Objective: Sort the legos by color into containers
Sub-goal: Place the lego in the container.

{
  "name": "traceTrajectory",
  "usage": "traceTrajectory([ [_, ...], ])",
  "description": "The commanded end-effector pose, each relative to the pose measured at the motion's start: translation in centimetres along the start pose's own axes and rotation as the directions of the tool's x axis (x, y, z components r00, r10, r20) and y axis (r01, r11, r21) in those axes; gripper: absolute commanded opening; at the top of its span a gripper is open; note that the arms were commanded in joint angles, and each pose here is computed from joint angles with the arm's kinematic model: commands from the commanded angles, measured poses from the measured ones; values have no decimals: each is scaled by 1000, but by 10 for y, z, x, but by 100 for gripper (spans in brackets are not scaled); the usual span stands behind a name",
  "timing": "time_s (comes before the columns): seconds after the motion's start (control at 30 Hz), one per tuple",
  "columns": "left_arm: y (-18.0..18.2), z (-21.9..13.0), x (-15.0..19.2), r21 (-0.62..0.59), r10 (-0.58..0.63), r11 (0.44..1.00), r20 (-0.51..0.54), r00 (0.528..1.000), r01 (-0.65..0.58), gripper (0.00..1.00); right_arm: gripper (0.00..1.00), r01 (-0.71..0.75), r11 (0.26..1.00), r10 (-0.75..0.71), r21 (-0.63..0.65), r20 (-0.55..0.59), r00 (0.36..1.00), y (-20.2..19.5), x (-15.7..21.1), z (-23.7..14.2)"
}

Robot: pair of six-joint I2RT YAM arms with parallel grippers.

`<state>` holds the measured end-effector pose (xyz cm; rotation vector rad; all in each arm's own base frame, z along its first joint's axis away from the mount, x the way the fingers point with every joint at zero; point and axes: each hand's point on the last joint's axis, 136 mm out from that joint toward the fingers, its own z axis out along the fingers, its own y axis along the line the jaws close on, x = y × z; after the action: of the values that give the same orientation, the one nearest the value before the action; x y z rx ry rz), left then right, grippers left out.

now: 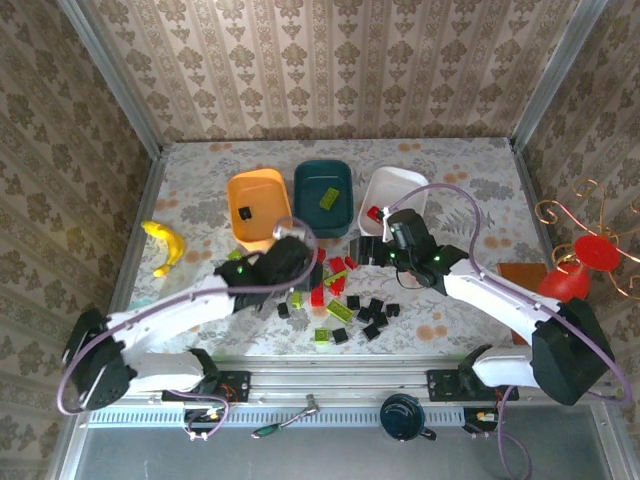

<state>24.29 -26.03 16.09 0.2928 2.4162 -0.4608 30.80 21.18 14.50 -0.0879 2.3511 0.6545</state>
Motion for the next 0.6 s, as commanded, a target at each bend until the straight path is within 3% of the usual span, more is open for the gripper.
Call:
traceTrajectory([
  [0.0,-18,30,-50,74,88,993,34,996,-90,54,78,-24,998,24,53,2,1000,-15,8,-8],
  [0.2,-1,105,-109,-38,109,993,-16,994,-110,52,78,-43,996,43,77,-7,999,-27,23,-18],
  [0.43,7,169,-135,-53,44,997,-65,997,-47,53,78,-53,993,56,106,-21,998,-36,35,-27],
  [0.57,4,182,-145,-57,30,998,-76,997,-34,65,79,-60,987,64,152,-21,998,-45,38,-31],
])
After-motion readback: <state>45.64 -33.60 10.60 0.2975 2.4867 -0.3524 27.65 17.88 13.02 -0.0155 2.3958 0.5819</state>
